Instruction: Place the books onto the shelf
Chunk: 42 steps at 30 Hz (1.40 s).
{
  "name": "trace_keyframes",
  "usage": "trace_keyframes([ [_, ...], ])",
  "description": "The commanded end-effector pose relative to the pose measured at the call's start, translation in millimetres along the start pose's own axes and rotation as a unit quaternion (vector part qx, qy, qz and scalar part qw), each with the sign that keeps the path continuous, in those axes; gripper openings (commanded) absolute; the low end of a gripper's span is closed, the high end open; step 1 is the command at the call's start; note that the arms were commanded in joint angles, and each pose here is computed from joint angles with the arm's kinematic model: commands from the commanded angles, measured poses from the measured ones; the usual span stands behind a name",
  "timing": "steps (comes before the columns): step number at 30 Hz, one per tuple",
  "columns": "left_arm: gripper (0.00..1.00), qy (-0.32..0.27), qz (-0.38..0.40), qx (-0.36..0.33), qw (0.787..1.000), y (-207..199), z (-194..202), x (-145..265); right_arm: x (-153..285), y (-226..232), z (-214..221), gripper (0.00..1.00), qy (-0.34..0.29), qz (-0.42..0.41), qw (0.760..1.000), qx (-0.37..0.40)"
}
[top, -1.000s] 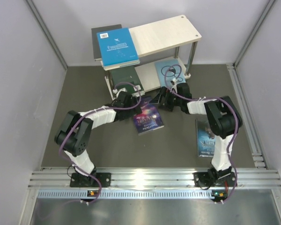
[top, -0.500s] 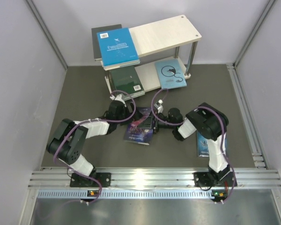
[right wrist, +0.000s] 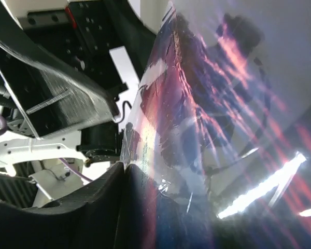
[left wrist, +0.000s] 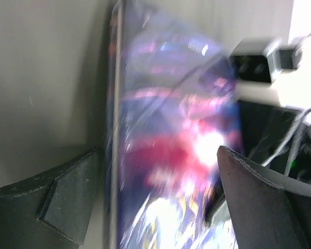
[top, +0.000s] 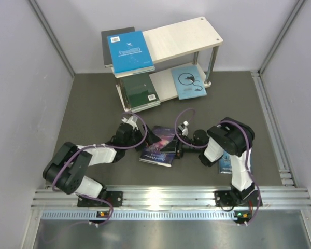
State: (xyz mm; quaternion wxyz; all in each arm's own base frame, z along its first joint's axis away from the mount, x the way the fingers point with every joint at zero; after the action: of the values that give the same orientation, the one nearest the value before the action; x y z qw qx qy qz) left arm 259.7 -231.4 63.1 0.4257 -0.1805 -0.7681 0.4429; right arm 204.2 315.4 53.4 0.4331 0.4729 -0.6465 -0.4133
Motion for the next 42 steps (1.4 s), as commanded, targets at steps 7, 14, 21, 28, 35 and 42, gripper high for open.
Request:
trace_keyframes([
  [7, 0.99, 0.007, -0.031, -0.027, 0.999, -7, 5, 36, 25, 36, -11, 0.00, -0.033, -0.027, 0.997, 0.063],
  [14, 0.99, 0.011, 0.045, -0.014, 0.999, -20, 7, 38, 39, 92, -13, 0.00, -0.024, -0.115, 0.988, 0.097],
  [21, 0.99, 0.052, 0.102, 0.022, 0.993, -23, 18, 28, 54, 139, -10, 0.00, -0.004, -0.175, 0.975, 0.139],
  [28, 0.84, 0.064, 0.211, 0.059, 0.974, -54, 18, 31, 59, 162, -2, 0.00, 0.037, -0.210, 0.963, 0.166],
  [35, 0.08, 0.060, 0.240, 0.069, 0.966, -64, 13, 30, 60, 168, 0, 0.00, 0.044, -0.218, 0.959, 0.173],
  [42, 0.00, 0.032, 0.234, 0.067, 0.969, -62, 9, 37, 57, 159, -3, 0.68, 0.033, -0.205, 0.966, 0.153],
])
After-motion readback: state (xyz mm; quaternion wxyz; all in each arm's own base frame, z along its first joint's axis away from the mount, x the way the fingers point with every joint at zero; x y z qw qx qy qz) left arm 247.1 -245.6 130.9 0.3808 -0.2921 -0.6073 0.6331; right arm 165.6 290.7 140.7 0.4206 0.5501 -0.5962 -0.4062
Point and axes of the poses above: each gripper's point midway between its finger pads, its own x axis back along the fingers, its own y axis along the line the jaws close on, z = x × y, the point moved 2 cm from there along x, back along the fingers, and after that the axes turned 11 degrees about x, right-handed, at the moved point
